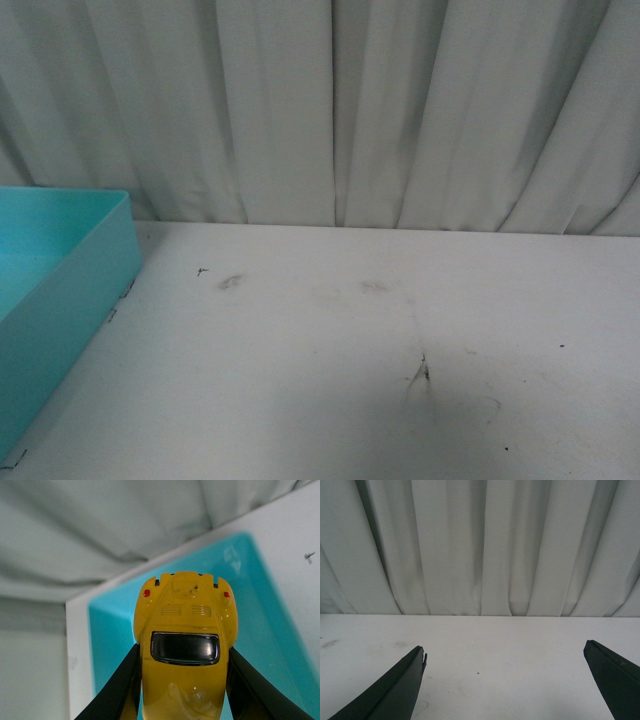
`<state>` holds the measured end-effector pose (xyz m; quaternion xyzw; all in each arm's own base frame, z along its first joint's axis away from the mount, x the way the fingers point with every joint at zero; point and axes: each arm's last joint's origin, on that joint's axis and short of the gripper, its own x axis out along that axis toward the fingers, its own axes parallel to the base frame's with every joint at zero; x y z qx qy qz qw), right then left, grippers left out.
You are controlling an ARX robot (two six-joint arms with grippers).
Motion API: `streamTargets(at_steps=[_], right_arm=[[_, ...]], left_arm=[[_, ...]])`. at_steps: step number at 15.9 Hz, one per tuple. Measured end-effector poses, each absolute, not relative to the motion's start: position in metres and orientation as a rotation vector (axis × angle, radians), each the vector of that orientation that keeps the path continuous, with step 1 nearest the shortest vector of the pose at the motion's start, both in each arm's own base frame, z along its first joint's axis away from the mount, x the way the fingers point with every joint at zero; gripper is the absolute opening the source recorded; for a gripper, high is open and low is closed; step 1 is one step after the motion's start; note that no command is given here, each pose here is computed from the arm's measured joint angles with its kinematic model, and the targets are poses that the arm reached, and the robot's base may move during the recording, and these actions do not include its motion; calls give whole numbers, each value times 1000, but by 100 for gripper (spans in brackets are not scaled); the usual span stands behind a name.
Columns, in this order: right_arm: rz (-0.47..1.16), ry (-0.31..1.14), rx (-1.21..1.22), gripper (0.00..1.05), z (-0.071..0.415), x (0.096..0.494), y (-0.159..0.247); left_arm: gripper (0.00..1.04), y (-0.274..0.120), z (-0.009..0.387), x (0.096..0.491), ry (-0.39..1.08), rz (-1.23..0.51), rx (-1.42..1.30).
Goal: Wind up and store yellow beetle toy
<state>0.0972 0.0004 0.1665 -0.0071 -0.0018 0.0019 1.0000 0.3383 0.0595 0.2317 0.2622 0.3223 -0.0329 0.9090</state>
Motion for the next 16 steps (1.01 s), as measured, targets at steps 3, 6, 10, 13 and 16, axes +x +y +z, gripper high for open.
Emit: streamTargets(at_steps=[3, 6, 10, 13, 16], right_arm=[[4, -4, -14, 98, 166, 97, 0], [4, -4, -14, 98, 166, 97, 0], [4, -4, -14, 98, 166, 97, 0], [4, -4, -14, 98, 166, 97, 0], [4, -4, -14, 98, 166, 97, 0]], left_arm=[[41, 67, 197, 330, 781, -22, 420], [41, 66, 174, 332, 816, -11, 335], [41, 69, 144, 338, 901, 42, 391], [41, 70, 134, 341, 915, 57, 409], [62, 70, 126, 339, 973, 46, 394]])
